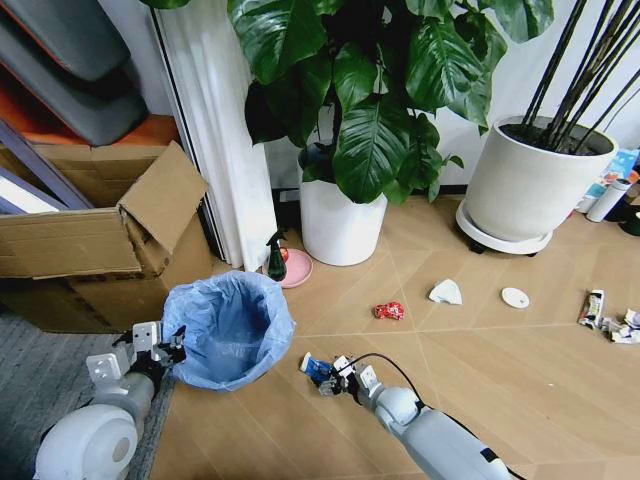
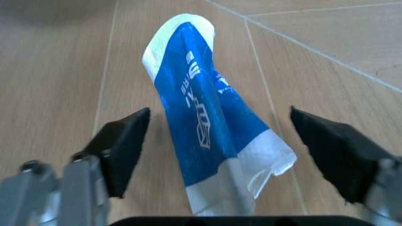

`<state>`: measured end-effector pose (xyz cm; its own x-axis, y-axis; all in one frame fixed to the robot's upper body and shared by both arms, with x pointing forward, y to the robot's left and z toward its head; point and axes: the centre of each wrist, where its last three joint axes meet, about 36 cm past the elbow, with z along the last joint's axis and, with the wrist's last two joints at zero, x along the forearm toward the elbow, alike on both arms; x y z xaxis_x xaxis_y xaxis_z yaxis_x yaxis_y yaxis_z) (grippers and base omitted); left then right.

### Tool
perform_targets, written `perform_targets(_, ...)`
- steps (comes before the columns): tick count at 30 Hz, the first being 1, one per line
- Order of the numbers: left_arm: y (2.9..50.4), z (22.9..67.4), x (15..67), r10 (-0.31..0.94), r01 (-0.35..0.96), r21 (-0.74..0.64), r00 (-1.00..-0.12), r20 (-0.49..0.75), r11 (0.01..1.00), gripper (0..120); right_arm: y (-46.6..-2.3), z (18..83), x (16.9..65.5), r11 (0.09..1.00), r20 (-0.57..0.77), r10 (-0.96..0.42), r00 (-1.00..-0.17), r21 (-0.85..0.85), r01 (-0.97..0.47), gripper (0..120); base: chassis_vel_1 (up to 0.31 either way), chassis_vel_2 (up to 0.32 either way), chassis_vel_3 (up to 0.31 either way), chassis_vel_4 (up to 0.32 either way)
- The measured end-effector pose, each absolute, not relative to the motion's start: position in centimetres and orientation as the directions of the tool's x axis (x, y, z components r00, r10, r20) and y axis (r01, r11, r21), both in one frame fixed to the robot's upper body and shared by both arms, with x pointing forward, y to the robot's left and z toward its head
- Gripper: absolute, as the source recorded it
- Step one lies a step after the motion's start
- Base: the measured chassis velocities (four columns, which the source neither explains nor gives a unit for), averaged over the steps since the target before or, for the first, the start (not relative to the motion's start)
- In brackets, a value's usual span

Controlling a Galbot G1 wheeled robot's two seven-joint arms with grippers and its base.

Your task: Pick up the trash bin and place the garbage on the floor into it.

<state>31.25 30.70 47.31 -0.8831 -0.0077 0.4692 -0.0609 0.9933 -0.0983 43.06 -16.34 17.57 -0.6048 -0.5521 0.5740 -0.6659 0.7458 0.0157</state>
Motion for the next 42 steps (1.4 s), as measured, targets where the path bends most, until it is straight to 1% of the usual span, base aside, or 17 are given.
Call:
perform_targets(3, 30.8, 47.3, 31.3, -0.006, -0.059, -0.098, -0.883, 0.470, 0.993, 0, -16.3, 17.4, 43.3, 0.748, 0.572, -0.551, -0.607, 0.017, -0.663, 68, 0.000, 0.000, 0.000, 0.000)
perform_targets(4, 30.8, 47.3, 31.3, -0.006, -0.059, -0.098, -0.883, 0.470, 0.993, 0, -16.3, 17.4, 43.3, 0.748, 0.572, -0.551, -0.607, 0.017, -0.663, 68, 0.000, 0.000, 0.000, 0.000)
perform_targets(5, 30.8, 47.3, 31.3, -0.008, -0.060, -0.096, -0.882, 0.470, 0.994, 0, -16.3, 17.3, 43.4, 0.747, 0.574, -0.552, -0.605, 0.018, -0.664, 60, 0.000, 0.000, 0.000, 0.000)
perform_targets(7, 30.9, 47.3, 31.4, -0.009, -0.061, -0.095, -0.882, 0.471, 0.994, 0, -16.2, 17.2, 43.4, 0.747, 0.577, -0.552, -0.602, 0.021, -0.664, 55, 0.000, 0.000, 0.000, 0.000)
perform_targets(8, 30.9, 47.3, 31.4, -0.009, -0.061, -0.095, -0.882, 0.471, 0.994, 0, -16.1, 17.0, 43.4, 0.748, 0.580, -0.552, -0.600, 0.026, -0.663, 47, 0.000, 0.000, 0.000, 0.000)
perform_targets(9, 30.9, 47.3, 31.4, -0.009, -0.061, -0.095, -0.882, 0.471, 0.994, 0, -16.1, 17.0, 43.4, 0.748, 0.580, -0.552, -0.600, 0.026, -0.663, 47, 0.000, 0.000, 0.000, 0.000)
perform_targets(10, 30.9, 47.3, 31.5, -0.009, -0.060, -0.095, -0.882, 0.471, 0.994, 0, -16.0, 16.9, 43.5, 0.749, 0.581, -0.551, -0.599, 0.029, -0.662, 40, 0.000, 0.000, 0.000, 0.000)
perform_targets(11, 30.9, 47.3, 31.5, -0.008, -0.060, -0.095, -0.882, 0.471, 0.994, 0, -16.0, 16.9, 43.5, 0.749, 0.581, -0.551, -0.598, 0.030, -0.661, 39, 0.000, 0.000, 0.000, 0.000)
perform_targets(12, 30.9, 47.3, 31.5, -0.007, -0.059, -0.096, -0.882, 0.471, 0.994, 0, -15.9, 16.8, 43.5, 0.749, 0.583, -0.552, -0.596, 0.033, -0.661, 32, 0.000, 0.000, 0.000, 0.000)
perform_targets(13, 30.9, 47.3, 31.5, -0.007, -0.059, -0.096, -0.882, 0.471, 0.994, 0, -15.9, 16.8, 43.5, 0.749, 0.583, -0.552, -0.596, 0.033, -0.661, 32, 0.000, 0.000, 0.000, 0.000)
perform_targets(15, 30.9, 47.3, 31.5, -0.006, -0.058, -0.095, -0.882, 0.471, 0.994, 0, -15.9, 16.8, 43.6, 0.749, 0.584, -0.553, -0.595, 0.037, -0.661, 26, 0.000, 0.000, 0.000, 0.000)
perform_targets(17, 31.0, 47.4, 31.6, -0.006, -0.056, -0.093, -0.882, 0.470, 0.994, 0, -16.1, 16.7, 43.8, 0.754, 0.585, -0.550, -0.596, 0.040, -0.655, 11, 0.000, 0.000, 0.000, 0.000)
perform_targets(22, 31.1, 47.4, 31.7, -0.007, -0.057, -0.092, -0.883, 0.470, 0.994, 0, -16.3, 16.7, 43.5, 0.766, 0.584, -0.541, -0.605, 0.044, -0.642, 1, 0.000, 0.000, 0.000, 0.000)
perform_targets(29, 31.1, 47.3, 31.7, -0.006, -0.054, -0.088, -0.882, 0.472, 0.995, 0, -16.7, 17.7, 43.3, 0.803, 0.556, -0.518, -0.650, 0.054, -0.593, 0, 0.000, 0.000, 0.000, 0.000)
perform_targets(36, 31.6, 47.4, 32.2, -0.006, -0.048, -0.077, -0.880, 0.475, 0.996, 0, -17.5, 20.7, 43.5, 0.831, 0.477, -0.504, -0.720, 0.042, -0.554, 0, 0.000, 0.000, 0.000, 0.000)
perform_targets(41, 32.2, 47.4, 32.8, 0.004, -0.029, -0.060, -0.869, 0.495, 0.998, 0, -20.2, 27.0, 44.1, 0.862, 0.338, -0.482, -0.809, 0.015, -0.507, 0, 0.000, 0.000, 0.000, 0.000)
perform_targets(42, 32.2, 47.4, 32.8, 0.004, -0.029, -0.060, -0.869, 0.495, 0.998, 0, -20.2, 27.0, 44.1, 0.862, 0.338, -0.482, -0.809, 0.015, -0.507, 0, 0.000, 0.000, 0.000, 0.000)
